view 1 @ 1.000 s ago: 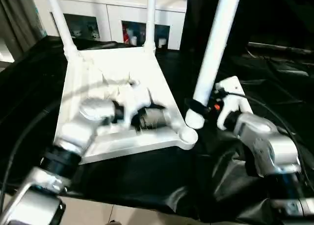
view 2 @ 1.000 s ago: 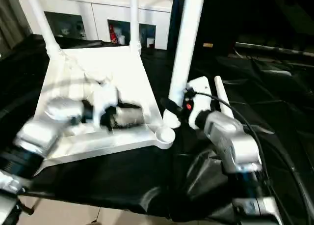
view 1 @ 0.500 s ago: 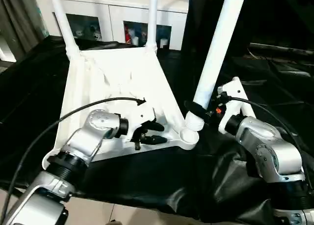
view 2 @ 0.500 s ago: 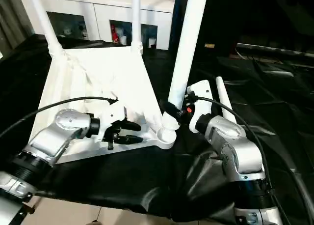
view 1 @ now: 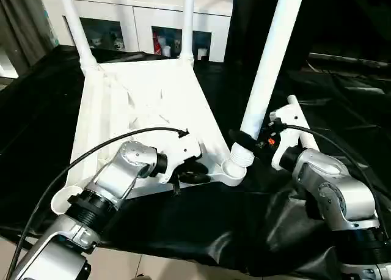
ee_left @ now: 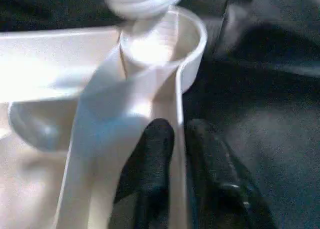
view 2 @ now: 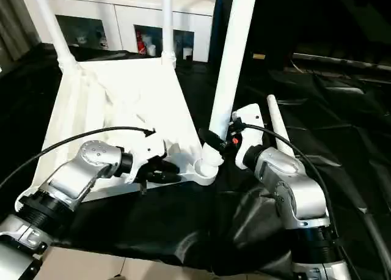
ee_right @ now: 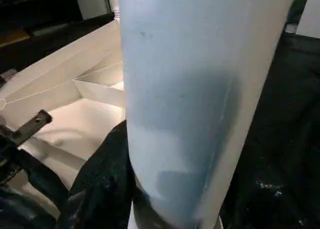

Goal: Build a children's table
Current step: Pick table leg, then insert table leg to table base

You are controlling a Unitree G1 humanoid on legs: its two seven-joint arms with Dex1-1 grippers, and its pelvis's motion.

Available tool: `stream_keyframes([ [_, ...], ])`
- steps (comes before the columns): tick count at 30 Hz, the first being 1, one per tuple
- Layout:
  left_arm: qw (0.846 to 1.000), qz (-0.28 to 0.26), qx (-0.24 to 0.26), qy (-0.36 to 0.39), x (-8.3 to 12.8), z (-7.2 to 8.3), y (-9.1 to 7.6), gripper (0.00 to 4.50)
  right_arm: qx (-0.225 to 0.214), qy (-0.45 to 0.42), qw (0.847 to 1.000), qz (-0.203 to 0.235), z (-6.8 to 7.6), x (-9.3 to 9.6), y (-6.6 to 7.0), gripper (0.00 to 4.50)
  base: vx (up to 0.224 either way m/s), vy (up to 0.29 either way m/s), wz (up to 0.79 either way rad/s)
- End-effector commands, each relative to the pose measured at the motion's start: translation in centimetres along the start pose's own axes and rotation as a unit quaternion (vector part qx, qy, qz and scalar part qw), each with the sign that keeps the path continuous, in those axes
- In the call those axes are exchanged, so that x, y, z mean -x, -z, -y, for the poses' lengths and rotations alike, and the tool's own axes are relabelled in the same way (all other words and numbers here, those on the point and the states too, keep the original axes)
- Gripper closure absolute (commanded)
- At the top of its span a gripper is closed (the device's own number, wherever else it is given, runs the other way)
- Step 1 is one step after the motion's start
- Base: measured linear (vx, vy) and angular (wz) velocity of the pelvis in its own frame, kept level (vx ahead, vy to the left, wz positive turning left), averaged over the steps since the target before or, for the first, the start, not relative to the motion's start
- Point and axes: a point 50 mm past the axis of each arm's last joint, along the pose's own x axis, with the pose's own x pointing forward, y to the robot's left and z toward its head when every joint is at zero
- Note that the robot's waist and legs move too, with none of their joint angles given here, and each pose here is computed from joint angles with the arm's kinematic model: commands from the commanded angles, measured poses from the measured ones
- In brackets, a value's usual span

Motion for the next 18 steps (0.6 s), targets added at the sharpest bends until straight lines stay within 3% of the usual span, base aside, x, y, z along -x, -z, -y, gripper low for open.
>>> stream_keyframes([
  [1,1.0,-0.019,-0.017,-0.006,0.2,-0.3,0.0,4.14,0.019,-0.005,1.0,0.008,-0.3,0.0,-0.7,2.62,0.0,0.0,0.0],
  [10,0.999,-0.032,-0.01,-0.006,1.0,-0.5,0.5,4.48,0.019,-0.009,1.0,0.008,-0.3,0.0,-0.8,2.62,0.0,0.0,0.0],
  [18,1.0,0.015,-0.001,-0.01,1.4,-0.7,0.1,4.5,0.009,-0.038,0.999,0.004,-0.8,-0.1,-0.8,2.62,0.0,0.0,0.0],
])
